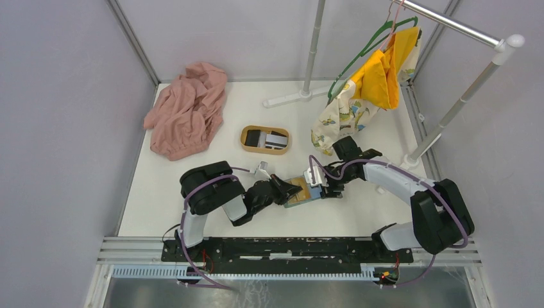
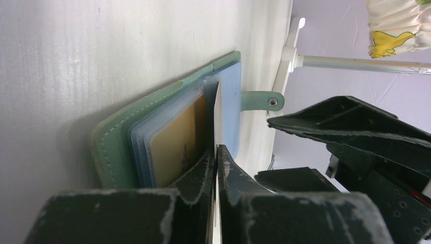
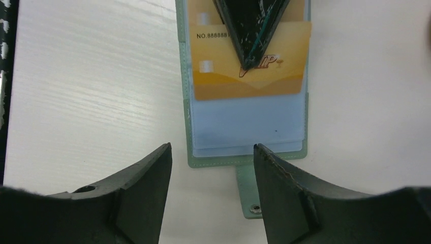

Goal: Put the credit cards into the card holder
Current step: Insert the credit card into the card slot.

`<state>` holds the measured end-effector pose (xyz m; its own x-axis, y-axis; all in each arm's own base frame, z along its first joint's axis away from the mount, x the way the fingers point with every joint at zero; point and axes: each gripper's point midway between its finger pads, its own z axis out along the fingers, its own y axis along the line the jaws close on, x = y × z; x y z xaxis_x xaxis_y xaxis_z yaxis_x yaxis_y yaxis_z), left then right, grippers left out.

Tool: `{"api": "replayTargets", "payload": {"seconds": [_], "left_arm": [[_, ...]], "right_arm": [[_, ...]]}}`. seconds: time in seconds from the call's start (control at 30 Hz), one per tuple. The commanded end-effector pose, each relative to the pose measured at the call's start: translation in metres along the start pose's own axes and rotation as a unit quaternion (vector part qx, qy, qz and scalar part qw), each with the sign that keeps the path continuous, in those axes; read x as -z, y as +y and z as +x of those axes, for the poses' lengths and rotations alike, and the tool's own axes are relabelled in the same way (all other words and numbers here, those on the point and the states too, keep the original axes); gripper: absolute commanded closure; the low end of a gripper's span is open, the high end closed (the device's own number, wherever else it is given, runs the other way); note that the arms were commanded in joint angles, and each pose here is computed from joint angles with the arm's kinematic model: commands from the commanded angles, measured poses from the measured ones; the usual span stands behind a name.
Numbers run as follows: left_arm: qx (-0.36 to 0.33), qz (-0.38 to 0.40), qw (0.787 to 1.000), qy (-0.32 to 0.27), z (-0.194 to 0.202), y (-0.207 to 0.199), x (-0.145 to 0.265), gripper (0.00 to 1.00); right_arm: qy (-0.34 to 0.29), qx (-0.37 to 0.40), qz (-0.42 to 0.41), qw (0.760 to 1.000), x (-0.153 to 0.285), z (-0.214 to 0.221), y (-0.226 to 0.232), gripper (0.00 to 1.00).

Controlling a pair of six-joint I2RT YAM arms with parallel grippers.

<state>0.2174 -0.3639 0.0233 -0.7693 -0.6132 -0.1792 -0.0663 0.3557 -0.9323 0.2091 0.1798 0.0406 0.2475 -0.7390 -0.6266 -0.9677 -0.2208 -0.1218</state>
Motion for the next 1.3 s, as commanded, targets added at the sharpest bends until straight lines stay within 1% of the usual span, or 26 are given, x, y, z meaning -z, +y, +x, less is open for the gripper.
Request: {"api": "replayTargets", "payload": {"seconds": [0.0, 0.07, 0.1, 0.13, 0.17, 0.2, 0.27, 0.37, 0.53, 0.63, 0.87, 1.1, 1.27], "left_arm": [[0.009, -0.007, 1.000, 0.000, 0.000, 0.005, -0.003, 0.90], [0.009, -0.007, 1.000, 0.001, 0.000, 0.006, -0.003, 0.89], [0.009, -0.007, 1.000, 0.001, 0.000, 0.005, -0.003, 0.89], [0.010, -0.006, 1.000, 0.001, 0.000, 0.005, -0.003, 0.89], [0.009, -0.006, 1.000, 0.003, 0.001, 0.005, -0.003, 0.89], [0.010, -0.005, 1.000, 0.003, 0.000, 0.005, -0.003, 0.88], [0.011, -0.005, 1.000, 0.005, 0.001, 0.006, -0.003, 0.88], [0.012, -0.003, 1.000, 0.006, 0.001, 0.004, -0.004, 0.87], [0.011, -0.002, 1.000, 0.008, 0.002, 0.003, -0.004, 0.86], [0.011, -0.003, 1.000, 0.008, 0.002, 0.004, -0.004, 0.86], [0.011, -0.002, 1.000, 0.009, 0.002, 0.004, -0.005, 0.85], [0.011, -0.001, 1.000, 0.011, 0.003, 0.003, -0.004, 0.85], [0.011, 0.001, 1.000, 0.013, 0.003, 0.002, -0.005, 0.85]], "right_arm": [[-0.072, 0.050, -0.009, 0.996, 0.006, -0.033, 0.011, 0.35], [-0.102, 0.076, -0.011, 0.992, 0.004, -0.046, 0.017, 0.40], [-0.116, 0.094, -0.007, 0.989, 0.003, -0.054, 0.019, 0.46], [-0.124, 0.110, -0.006, 0.986, 0.001, -0.061, 0.022, 0.53], [-0.128, 0.123, 0.006, 0.984, -0.002, -0.068, 0.020, 0.64], [-0.125, 0.134, 0.014, 0.983, -0.006, -0.074, 0.021, 0.72], [-0.114, 0.164, 0.040, 0.979, -0.015, -0.086, 0.017, 0.80], [-0.083, 0.195, 0.066, 0.975, -0.028, -0.095, 0.015, 0.87], [-0.029, 0.208, 0.097, 0.973, -0.042, -0.090, 0.005, 0.90], [-0.015, 0.228, 0.098, 0.969, -0.050, -0.093, 0.008, 0.90], [0.015, 0.248, 0.099, 0.964, -0.062, -0.092, 0.010, 0.90], [0.053, 0.257, 0.111, 0.959, -0.068, -0.083, 0.005, 0.90], [0.077, 0.247, 0.130, 0.957, -0.068, -0.076, -0.003, 0.90]]}}
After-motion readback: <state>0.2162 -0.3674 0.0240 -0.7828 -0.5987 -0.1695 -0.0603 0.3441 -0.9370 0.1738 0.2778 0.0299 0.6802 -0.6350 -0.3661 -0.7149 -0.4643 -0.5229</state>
